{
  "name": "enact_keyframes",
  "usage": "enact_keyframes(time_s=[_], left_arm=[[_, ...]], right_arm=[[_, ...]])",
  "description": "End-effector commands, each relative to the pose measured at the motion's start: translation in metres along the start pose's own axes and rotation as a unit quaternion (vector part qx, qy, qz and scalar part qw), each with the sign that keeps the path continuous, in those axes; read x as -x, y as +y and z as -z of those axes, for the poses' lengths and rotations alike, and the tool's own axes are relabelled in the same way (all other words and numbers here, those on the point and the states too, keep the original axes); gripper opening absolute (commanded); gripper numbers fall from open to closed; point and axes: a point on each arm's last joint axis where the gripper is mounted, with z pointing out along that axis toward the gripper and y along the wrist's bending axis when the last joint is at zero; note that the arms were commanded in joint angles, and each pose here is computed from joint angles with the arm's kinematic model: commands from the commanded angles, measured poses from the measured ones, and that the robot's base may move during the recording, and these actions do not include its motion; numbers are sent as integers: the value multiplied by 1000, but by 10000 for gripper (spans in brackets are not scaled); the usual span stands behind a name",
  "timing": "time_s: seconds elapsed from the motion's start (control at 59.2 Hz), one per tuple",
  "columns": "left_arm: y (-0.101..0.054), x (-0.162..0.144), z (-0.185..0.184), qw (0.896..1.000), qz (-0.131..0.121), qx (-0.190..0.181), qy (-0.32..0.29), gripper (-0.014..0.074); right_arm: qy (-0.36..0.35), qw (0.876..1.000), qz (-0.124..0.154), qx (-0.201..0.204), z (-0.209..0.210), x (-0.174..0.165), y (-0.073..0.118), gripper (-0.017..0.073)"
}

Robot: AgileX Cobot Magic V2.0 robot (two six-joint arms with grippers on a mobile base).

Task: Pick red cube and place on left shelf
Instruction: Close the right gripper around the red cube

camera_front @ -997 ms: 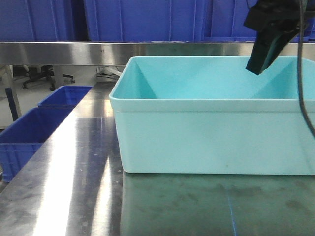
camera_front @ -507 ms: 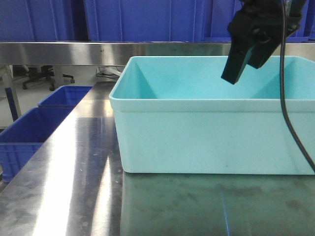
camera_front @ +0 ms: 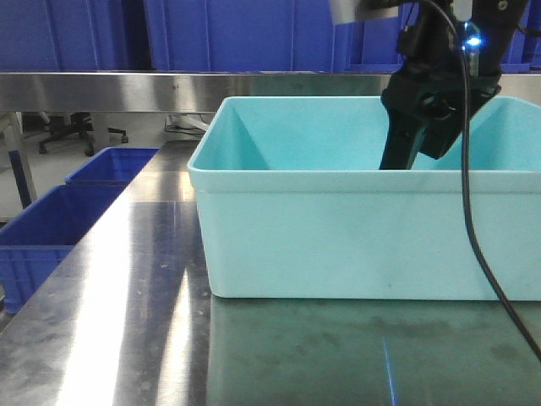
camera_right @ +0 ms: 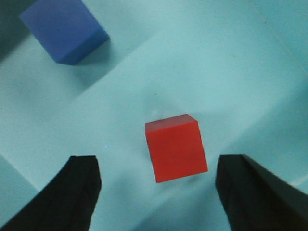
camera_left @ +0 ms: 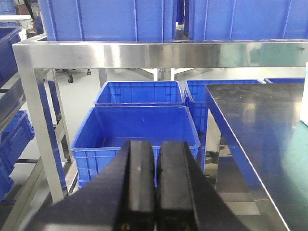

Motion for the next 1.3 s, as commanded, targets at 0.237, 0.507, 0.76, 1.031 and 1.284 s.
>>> enact_keyframes(time_s=[0.237, 0.507, 0.76, 1.031, 1.284], left_arm=[[0, 1, 0, 999, 2, -4, -40, 101], [0, 1, 0, 999, 2, -4, -40, 101], [0, 1, 0, 999, 2, -4, -40, 101], [0, 1, 0, 999, 2, -4, -40, 101], [0, 1, 0, 999, 2, -4, -40, 101]], right_arm=[[-5, 1000, 18, -16, 1, 6, -5, 608], [2, 1000, 21, -20, -11, 8, -8, 608], [15, 999, 24, -20, -22, 8, -10, 608], [9, 999, 24, -23, -27, 10, -11, 447], [-41, 998, 20, -36, 1, 25, -14, 64]])
